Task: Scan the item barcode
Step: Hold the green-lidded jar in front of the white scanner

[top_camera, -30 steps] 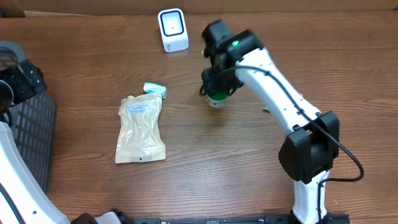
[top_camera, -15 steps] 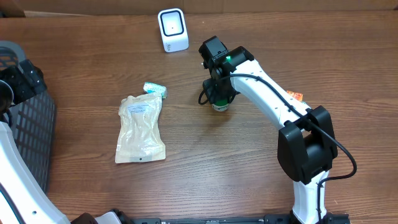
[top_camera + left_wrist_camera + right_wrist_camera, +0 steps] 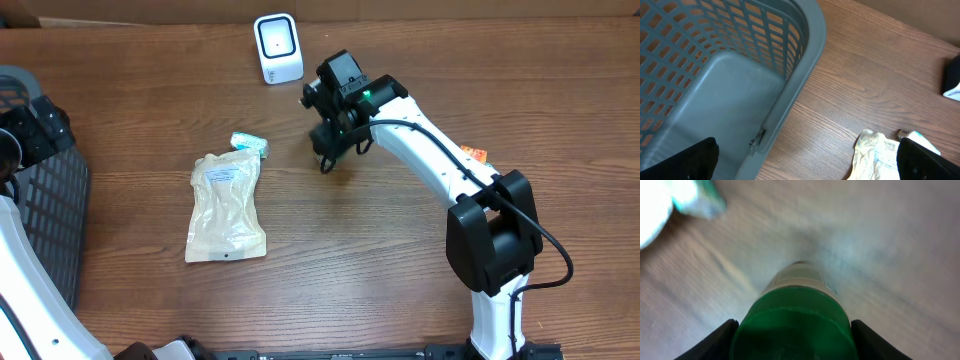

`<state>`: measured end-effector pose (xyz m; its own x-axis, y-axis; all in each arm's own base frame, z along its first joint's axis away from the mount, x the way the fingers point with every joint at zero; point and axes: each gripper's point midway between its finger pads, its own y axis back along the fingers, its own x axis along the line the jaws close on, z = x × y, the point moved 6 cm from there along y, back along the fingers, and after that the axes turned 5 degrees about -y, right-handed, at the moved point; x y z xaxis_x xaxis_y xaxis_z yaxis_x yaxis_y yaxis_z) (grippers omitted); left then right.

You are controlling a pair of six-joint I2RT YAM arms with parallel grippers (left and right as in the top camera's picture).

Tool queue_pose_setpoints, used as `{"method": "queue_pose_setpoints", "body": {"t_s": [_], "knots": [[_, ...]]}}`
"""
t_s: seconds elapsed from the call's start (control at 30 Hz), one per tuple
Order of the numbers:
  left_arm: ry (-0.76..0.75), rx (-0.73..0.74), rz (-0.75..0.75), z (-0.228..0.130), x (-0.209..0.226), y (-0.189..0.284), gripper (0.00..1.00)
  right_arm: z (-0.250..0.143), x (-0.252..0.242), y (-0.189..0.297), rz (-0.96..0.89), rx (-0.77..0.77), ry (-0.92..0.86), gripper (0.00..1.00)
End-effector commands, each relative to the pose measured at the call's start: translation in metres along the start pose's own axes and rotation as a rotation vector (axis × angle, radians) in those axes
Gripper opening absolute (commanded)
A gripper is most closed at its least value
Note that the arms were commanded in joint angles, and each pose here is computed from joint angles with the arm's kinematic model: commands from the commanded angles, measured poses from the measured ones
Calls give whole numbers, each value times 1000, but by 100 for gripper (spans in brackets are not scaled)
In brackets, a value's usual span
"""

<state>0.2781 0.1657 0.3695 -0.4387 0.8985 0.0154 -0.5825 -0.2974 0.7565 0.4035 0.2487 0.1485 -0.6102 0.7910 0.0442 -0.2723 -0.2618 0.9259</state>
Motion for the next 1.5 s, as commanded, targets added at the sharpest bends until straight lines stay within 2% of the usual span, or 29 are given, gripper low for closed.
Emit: {"method": "queue_pose_setpoints", "body": {"t_s": [0.0,0.07,0.23,0.37,0.6,0.73,0.87,1.03,1.17,1.47], "knots": [[-14,-30,6,5,0,8,100,24,-1,10,-18,-128,109,21],[-14,-30,6,5,0,8,100,42,-8,13,-88,-220,137,16],[-14,-30,6,5,0,8,100,84,-19,30,-226,-442,261,16],[-14,-30,6,5,0,8,100,113,-20,49,-293,-614,348,23],[-14,-30,6,5,0,7,99,151,-21,81,-367,-896,354,22],[-14,-30,6,5,0,7,100,165,-22,79,-397,-1016,351,23],[-14,-30,6,5,0,7,100,172,-24,63,-418,-1088,347,29],[-14,-28,6,5,0,7,99,174,-27,32,-436,-1138,352,29],[-14,-27,6,5,0,6,100,171,-28,12,-453,-1113,389,29],[-14,-27,6,5,0,6,99,170,-28,6,-451,-1105,390,30]]}}
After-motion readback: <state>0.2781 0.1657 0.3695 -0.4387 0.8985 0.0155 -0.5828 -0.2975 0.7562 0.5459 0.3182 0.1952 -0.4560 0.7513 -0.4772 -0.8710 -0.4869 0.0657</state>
